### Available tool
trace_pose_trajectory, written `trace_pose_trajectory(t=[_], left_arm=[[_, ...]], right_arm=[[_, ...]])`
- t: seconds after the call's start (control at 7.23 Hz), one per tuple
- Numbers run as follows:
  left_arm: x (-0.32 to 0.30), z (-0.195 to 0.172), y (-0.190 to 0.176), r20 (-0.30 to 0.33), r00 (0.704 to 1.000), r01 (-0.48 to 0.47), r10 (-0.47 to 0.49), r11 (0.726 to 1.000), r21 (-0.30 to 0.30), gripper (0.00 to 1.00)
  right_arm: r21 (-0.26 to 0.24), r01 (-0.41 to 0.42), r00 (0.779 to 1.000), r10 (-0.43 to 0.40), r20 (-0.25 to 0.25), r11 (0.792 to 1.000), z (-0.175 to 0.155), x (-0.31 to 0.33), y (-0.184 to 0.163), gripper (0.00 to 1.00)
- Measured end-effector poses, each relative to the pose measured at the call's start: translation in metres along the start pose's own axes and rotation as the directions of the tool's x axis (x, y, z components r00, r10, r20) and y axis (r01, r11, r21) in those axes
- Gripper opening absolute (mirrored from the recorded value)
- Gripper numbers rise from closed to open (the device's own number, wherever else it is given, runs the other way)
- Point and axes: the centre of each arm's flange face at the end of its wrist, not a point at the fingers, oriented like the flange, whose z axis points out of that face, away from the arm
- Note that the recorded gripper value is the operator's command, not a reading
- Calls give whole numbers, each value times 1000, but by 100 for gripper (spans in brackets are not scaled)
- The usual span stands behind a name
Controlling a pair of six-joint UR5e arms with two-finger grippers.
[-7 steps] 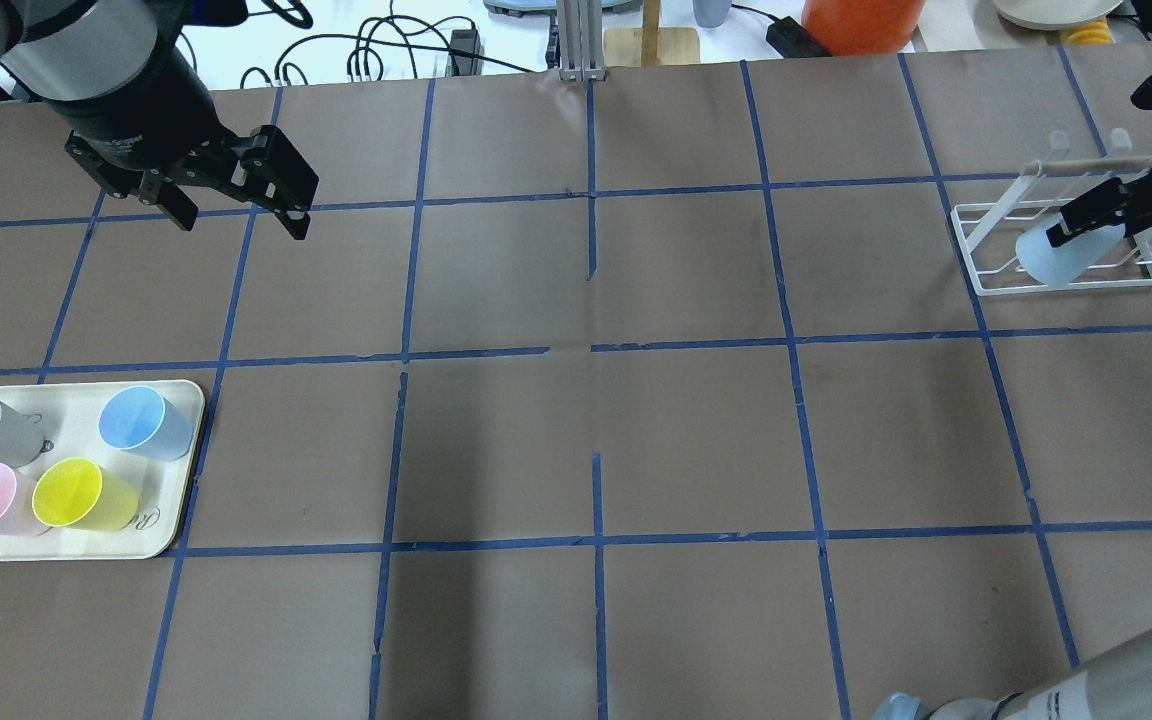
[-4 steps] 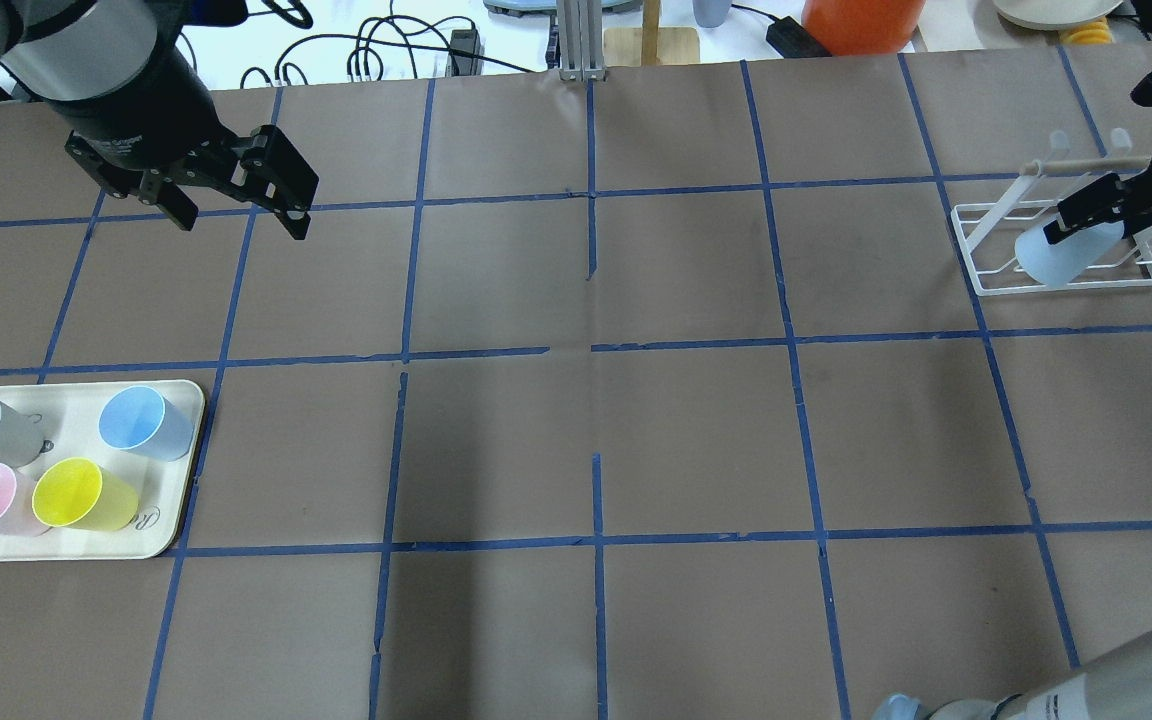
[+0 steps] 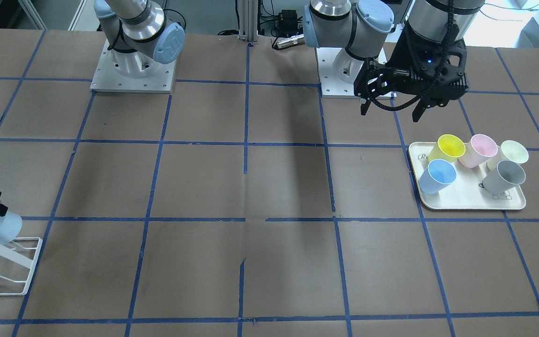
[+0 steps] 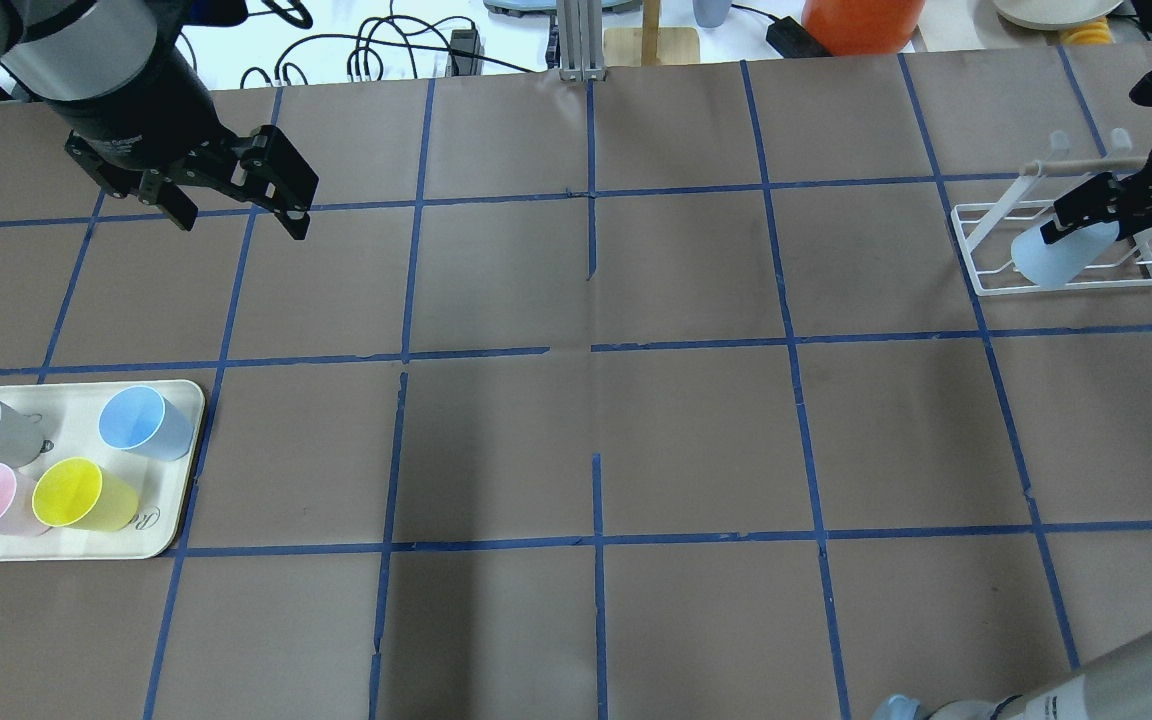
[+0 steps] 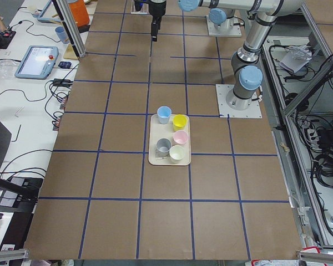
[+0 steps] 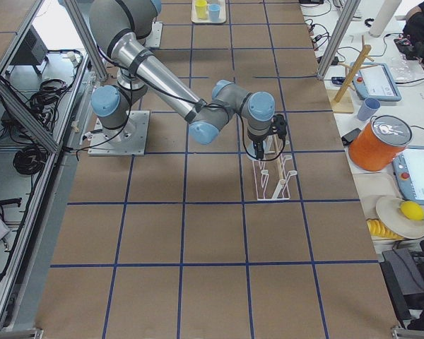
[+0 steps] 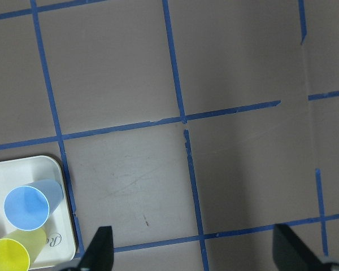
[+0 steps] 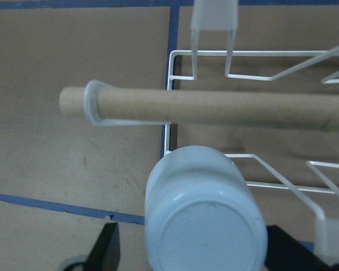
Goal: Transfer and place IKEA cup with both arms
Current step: 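Lower the right gripper around the light blue cup and close, then lift the light blue cup off the rack with the right gripper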
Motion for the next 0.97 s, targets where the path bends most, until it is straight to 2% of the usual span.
trace_pose_trajectory(t=[0.28,0.42,0.69,0.97], left_arm=[[0,0,0,0,1000,0,0,1000,0,100],[0,0,0,1,1000,0,0,1000,0,100],[0,0,0,1,1000,0,0,1000,0,100],[0,0,0,1,1000,0,0,1000,0,100]], right_arm=[[3,-1,1000,2,-7,1000,-4,-1,0,30],[4,-1,1000,1,-9,1000,-6,-1,0,26],[4,0,1000,0,-15,1000,-9,-2,0,25],[9,2,1000,-2,-25,1000,-27,-8,1,22]])
